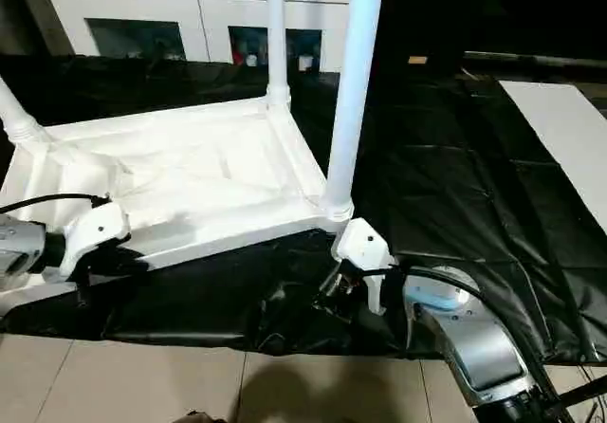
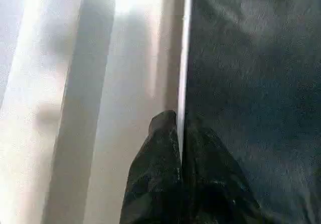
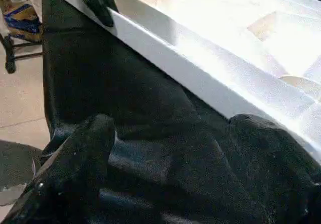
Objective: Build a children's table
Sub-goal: Rotate table base
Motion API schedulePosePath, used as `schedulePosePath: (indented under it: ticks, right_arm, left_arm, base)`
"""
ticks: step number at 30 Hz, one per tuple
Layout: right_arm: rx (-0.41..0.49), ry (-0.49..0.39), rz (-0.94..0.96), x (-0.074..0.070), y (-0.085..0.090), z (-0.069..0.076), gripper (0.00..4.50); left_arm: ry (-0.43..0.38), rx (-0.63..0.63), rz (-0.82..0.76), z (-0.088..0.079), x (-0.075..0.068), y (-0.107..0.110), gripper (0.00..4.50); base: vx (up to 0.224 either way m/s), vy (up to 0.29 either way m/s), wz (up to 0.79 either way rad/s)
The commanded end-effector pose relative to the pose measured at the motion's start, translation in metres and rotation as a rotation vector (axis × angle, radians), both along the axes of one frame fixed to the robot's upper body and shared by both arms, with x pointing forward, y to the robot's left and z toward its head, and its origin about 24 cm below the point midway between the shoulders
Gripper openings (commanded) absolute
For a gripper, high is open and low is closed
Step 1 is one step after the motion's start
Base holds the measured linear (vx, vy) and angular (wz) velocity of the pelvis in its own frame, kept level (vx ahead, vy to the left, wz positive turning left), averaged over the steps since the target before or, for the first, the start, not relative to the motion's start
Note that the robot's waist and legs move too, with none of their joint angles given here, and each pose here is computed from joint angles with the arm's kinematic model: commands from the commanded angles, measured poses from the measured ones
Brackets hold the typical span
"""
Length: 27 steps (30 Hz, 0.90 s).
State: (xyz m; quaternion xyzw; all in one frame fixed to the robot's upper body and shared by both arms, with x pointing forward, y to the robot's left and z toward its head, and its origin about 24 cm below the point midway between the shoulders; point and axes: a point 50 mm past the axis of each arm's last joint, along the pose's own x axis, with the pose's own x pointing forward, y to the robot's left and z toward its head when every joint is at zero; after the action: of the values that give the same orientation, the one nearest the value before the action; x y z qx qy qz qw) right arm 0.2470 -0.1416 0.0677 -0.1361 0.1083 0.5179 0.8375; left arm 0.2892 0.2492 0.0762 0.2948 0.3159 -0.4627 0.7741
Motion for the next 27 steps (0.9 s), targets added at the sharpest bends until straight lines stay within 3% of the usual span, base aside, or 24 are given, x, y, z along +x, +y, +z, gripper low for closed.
schedulePosePath:
  ticks: [1, 5, 6, 8, 9, 11, 12, 14, 18, 27]
  right_arm:
    - [-0.006, -0.032, -0.004, 0.002, 0.0, 0.004, 4.0]
    - [-0.006, -0.037, -0.008, 0.003, 0.001, 0.005, 4.0]
    - [-0.009, -0.042, -0.008, 0.004, 0.002, 0.005, 4.0]
    - [-0.012, -0.048, -0.01, 0.004, 0.003, 0.005, 4.0]
    - [-0.017, -0.054, -0.012, 0.005, 0.003, 0.005, 4.0]
    - [-0.02, -0.057, -0.014, 0.005, 0.003, 0.005, 4.0]
    - [-0.026, -0.062, -0.022, 0.006, 0.002, 0.005, 4.0]
    - [-0.029, -0.064, -0.027, 0.006, 0.002, 0.004, 4.0]
    - [-0.041, -0.071, -0.055, 0.006, -0.001, 0.003, 4.0]
    - [-0.06, -0.078, -0.068, 0.005, -0.001, 0.0, 4.0]
  left_arm:
    - [-0.072, -0.004, 0.011, 0.008, 0.011, -0.007, 0.02]
    - [-0.153, -0.037, -0.019, 0.014, 0.026, -0.028, 0.02]
    - [-0.218, -0.059, -0.035, 0.016, 0.04, -0.046, 0.02]
    - [-0.263, -0.081, -0.059, 0.017, 0.049, -0.061, 0.02]
    - [-0.305, -0.114, -0.072, 0.018, 0.059, -0.078, 0.02]
    - [-0.336, -0.124, -0.083, 0.019, 0.064, -0.088, 0.02]
    - [-0.379, -0.148, -0.097, 0.021, 0.071, -0.106, 0.02]
    - [-0.394, -0.158, -0.107, 0.021, 0.074, -0.115, 0.02]
    - [-0.487, -0.207, -0.161, 0.025, 0.082, -0.158, 0.02]
    - [-0.637, -0.257, -0.097, 0.035, 0.092, -0.194, 0.02]
  base:
    - [0.0, 0.0, 0.0]
    - [0.0, 0.0, 0.0]
    - [0.0, 0.0, 0.0]
    - [0.0, 0.0, 0.0]
    - [0.0, 0.0, 0.0]
    - [0.0, 0.0, 0.0]
    - [0.0, 0.0, 0.0]
    - [0.0, 0.0, 0.0]
    - [0.0, 0.0, 0.0]
    - [0.0, 0.0, 0.0]
